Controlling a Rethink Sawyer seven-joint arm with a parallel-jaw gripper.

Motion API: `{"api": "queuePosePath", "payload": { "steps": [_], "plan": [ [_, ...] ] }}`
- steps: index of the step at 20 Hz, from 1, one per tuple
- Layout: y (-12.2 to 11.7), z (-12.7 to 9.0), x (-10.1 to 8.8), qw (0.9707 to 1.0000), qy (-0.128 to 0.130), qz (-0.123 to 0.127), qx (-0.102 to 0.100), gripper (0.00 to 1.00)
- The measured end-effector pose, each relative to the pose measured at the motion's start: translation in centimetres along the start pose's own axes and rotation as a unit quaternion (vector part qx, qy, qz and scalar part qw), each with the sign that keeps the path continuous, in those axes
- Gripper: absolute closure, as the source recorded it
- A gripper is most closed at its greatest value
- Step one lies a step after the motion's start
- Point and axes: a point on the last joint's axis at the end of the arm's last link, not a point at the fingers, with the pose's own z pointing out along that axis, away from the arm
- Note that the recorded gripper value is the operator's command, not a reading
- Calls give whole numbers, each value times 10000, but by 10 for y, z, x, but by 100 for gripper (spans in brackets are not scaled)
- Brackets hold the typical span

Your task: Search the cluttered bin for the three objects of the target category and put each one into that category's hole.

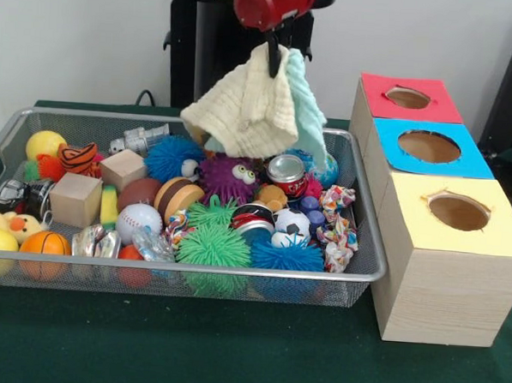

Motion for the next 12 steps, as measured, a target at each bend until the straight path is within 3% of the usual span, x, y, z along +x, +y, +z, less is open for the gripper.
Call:
{"api": "queuePosePath", "payload": {
  "steps": [12],
  "plan": [
    [-9,2,21,9993,34,320,190,100]
  ]
}}
